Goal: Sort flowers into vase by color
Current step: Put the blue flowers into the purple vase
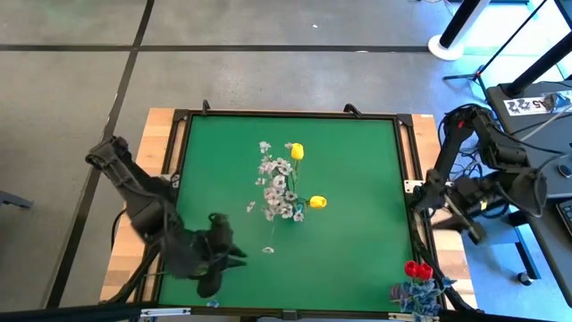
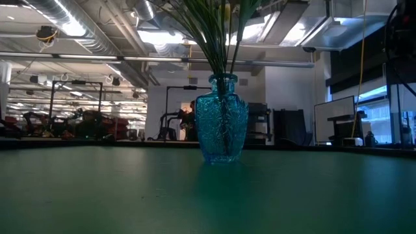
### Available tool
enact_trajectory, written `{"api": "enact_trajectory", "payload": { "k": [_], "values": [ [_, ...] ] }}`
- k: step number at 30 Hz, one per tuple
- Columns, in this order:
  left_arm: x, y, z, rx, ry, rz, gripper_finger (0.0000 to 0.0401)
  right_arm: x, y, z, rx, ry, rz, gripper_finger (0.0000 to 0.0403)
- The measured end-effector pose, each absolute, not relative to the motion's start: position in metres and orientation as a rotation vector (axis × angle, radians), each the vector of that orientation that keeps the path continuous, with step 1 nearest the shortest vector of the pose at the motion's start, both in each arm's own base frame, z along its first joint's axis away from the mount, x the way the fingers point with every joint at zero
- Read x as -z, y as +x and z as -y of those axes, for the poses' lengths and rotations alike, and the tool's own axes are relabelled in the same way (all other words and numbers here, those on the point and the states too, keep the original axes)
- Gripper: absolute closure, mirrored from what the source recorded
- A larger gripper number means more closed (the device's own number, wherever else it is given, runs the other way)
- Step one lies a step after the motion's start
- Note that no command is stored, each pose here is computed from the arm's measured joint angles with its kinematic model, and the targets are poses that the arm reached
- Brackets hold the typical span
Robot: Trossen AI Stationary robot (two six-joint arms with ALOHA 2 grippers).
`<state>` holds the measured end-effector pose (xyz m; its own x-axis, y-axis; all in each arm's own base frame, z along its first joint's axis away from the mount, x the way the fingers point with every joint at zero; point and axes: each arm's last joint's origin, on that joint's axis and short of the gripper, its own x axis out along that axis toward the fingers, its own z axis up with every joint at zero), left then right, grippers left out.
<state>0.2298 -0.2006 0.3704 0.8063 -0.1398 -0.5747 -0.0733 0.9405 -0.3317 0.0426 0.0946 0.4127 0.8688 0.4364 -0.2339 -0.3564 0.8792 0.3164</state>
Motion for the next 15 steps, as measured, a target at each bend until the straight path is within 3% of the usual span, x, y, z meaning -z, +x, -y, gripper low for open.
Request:
{"api": "enact_trajectory", "payload": {
  "k": [7,10,15],
  "values": [
    [-0.324,0.190,0.203,-0.290,-0.568,-0.954,0.0325,-0.413,0.045,-0.084,-0.153,0.079,-0.160,0.0182],
    [-0.296,0.176,0.196,-0.404,-0.596,-1.209,0.0325,-0.412,0.045,-0.082,-0.086,0.029,-0.136,0.0182],
    [-0.235,0.164,0.196,-0.428,-0.703,-1.527,0.0325,-0.409,0.045,-0.079,-0.027,-0.017,-0.120,0.0182]
  ]
}}
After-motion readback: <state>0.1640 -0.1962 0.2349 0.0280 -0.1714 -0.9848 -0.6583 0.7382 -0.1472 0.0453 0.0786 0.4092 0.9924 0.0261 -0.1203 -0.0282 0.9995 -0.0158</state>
